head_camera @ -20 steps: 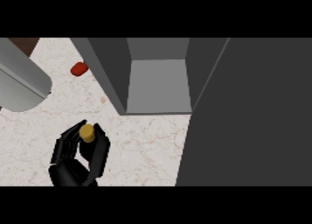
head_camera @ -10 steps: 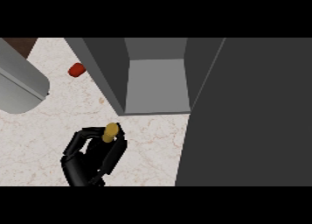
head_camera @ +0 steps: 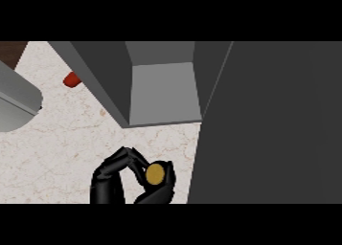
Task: Pick up the wine, place it into the cabinet and close the cabinet
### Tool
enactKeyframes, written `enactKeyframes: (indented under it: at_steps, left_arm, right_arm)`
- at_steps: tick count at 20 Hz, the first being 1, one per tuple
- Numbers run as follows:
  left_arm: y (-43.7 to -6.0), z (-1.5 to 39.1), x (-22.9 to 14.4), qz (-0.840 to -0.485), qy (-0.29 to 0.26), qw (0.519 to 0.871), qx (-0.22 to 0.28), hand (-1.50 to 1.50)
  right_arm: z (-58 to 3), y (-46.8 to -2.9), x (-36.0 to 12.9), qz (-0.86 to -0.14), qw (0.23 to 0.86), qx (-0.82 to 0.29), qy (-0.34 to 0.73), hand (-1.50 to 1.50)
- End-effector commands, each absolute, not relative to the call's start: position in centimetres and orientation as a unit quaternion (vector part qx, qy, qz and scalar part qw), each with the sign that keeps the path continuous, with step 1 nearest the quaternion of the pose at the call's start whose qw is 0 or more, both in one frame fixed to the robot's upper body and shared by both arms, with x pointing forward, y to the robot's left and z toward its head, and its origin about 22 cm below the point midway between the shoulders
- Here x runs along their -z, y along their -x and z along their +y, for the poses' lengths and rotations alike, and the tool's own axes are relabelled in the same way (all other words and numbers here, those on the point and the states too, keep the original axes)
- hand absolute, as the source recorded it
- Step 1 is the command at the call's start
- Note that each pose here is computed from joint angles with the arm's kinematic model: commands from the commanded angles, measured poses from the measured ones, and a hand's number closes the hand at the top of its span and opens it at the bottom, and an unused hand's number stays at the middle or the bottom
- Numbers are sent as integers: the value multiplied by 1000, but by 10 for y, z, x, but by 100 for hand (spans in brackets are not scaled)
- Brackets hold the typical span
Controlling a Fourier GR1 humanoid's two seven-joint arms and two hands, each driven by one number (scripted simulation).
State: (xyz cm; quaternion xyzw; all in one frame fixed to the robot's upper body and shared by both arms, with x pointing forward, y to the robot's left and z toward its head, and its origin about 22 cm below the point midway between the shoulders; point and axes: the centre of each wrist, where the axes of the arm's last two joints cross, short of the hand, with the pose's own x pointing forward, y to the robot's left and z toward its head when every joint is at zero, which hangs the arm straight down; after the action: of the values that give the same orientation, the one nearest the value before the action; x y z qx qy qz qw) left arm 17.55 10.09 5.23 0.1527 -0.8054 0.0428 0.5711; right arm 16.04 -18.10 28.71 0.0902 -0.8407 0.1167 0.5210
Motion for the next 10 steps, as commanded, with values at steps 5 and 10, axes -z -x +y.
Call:
enactKeyframes:
  at_steps: [5,10]
  left_arm:
    - [-162,96,-100,-837,-10,547,8,150]
    - [-177,94,-118,-842,54,536,6,150]
  right_arm:
    - [-189,-150,-289,-835,524,-130,-103,-150]
    - [-188,-153,-289,-840,519,-118,-102,-150]
